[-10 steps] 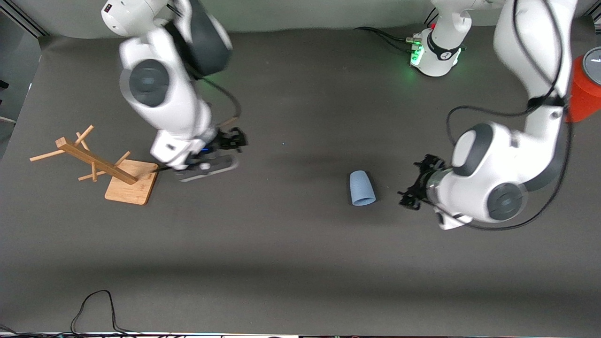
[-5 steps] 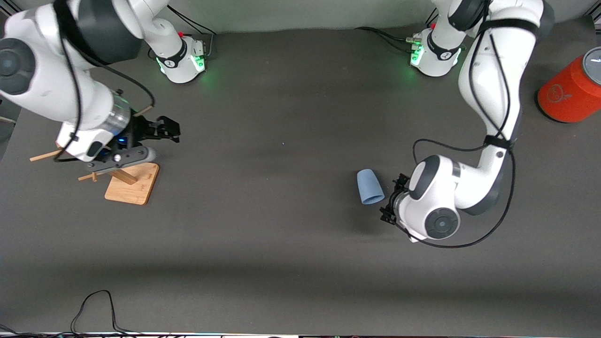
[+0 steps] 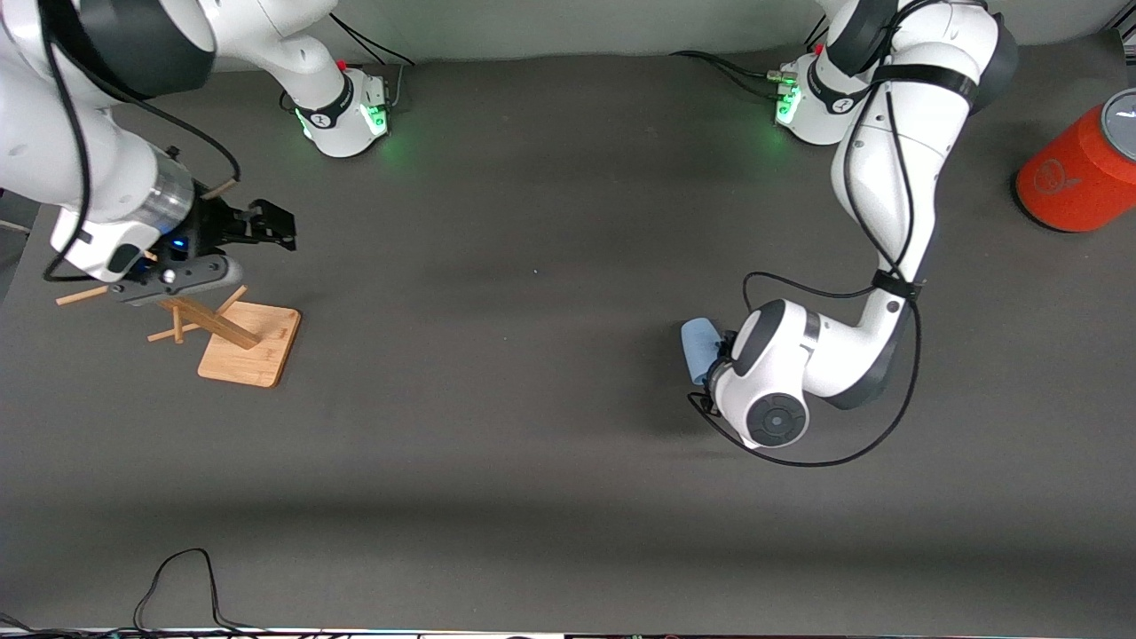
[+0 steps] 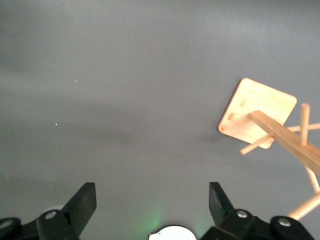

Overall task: Rotate and upright cup with both arms
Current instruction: 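Grasp the rim of the lying cup with the left gripper, then rotate the cup upright and set it on the table with the left gripper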

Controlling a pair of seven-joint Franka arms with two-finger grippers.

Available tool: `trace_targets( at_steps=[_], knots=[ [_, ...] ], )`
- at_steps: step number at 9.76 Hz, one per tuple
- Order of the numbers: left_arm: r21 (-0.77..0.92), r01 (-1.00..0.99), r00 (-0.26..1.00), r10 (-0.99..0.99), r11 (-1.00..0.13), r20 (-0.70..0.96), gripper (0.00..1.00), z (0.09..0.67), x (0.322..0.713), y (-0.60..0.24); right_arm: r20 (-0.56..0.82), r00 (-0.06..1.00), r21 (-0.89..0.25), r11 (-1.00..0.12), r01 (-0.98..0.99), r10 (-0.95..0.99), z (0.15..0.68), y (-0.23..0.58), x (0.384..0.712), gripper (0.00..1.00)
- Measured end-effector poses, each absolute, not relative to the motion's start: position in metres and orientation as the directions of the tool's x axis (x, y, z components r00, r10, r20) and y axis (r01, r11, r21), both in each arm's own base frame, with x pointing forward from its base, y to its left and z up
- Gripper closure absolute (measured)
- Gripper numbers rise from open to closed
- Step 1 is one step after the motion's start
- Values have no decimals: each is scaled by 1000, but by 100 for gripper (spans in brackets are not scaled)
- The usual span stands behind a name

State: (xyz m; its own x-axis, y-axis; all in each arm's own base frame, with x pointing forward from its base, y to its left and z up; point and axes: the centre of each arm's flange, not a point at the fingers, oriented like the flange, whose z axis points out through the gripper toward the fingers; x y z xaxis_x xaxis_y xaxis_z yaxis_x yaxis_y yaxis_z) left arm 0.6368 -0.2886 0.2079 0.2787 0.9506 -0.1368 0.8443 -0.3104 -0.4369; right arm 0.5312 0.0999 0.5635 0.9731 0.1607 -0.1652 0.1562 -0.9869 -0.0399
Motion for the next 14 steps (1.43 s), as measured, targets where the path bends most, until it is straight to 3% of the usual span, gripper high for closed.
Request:
trace_targets(
  at_steps=[4, 10, 14],
  knots=[
    [-485, 819, 278, 952, -306, -131, 100, 213, 632, -286, -183, 969, -48, -986, 161, 167, 554, 71, 528, 0],
    [-468, 839, 223, 961, -276, -166, 100, 265, 615, -355, -192, 965, -38, -984, 177, 181, 532, 79, 539, 0],
    [-235, 971, 26, 996, -45, -82, 100, 323, 612, -424, -201, 960, -27, -980, 196, 197, 528, 88, 539, 0]
  ],
)
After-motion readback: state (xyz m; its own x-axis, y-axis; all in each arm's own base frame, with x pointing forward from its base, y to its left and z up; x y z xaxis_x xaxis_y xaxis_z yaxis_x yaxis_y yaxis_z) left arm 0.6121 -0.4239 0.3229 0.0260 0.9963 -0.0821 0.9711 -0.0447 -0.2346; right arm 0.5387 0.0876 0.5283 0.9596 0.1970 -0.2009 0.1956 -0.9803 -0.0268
